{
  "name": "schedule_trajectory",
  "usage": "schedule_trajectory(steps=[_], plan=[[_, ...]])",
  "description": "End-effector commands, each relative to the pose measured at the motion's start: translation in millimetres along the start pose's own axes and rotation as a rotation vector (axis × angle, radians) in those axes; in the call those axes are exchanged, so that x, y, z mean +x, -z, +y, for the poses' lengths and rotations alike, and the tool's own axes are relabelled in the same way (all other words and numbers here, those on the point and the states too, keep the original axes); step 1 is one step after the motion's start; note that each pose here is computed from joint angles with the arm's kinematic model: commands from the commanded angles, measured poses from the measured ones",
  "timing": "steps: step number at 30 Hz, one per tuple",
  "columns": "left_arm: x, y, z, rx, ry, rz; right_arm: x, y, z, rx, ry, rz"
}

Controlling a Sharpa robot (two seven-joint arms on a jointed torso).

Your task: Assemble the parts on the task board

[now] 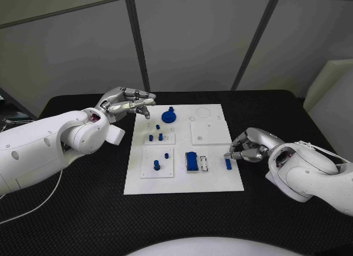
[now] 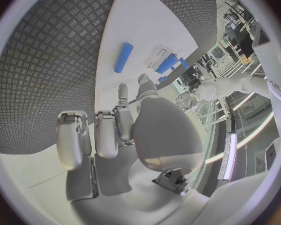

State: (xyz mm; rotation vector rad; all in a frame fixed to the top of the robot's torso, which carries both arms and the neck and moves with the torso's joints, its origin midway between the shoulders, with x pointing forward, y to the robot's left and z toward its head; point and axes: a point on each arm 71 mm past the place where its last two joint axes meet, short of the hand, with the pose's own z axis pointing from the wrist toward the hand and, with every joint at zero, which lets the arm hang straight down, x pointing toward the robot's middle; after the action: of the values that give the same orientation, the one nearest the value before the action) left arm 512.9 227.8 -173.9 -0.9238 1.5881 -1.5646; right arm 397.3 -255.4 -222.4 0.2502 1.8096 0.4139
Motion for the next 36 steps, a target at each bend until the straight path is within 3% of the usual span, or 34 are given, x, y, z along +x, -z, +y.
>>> schedule_trajectory(steps=[1,14,36], plan=[[1.3,-0.5,-1.4,0.009,0.01,0.014,2.0,-1.4,-2,0.043,0.064,0.006],[1.9,-0.8,-1.1,0.01,0.011,0.016,10.1,-6.4,-5,0.093,0.107,0.053],[1.9,-0.7,0.3,0.007,0.012,0.018,27.2,-6.2,2,0.076,0.174,0.136]])
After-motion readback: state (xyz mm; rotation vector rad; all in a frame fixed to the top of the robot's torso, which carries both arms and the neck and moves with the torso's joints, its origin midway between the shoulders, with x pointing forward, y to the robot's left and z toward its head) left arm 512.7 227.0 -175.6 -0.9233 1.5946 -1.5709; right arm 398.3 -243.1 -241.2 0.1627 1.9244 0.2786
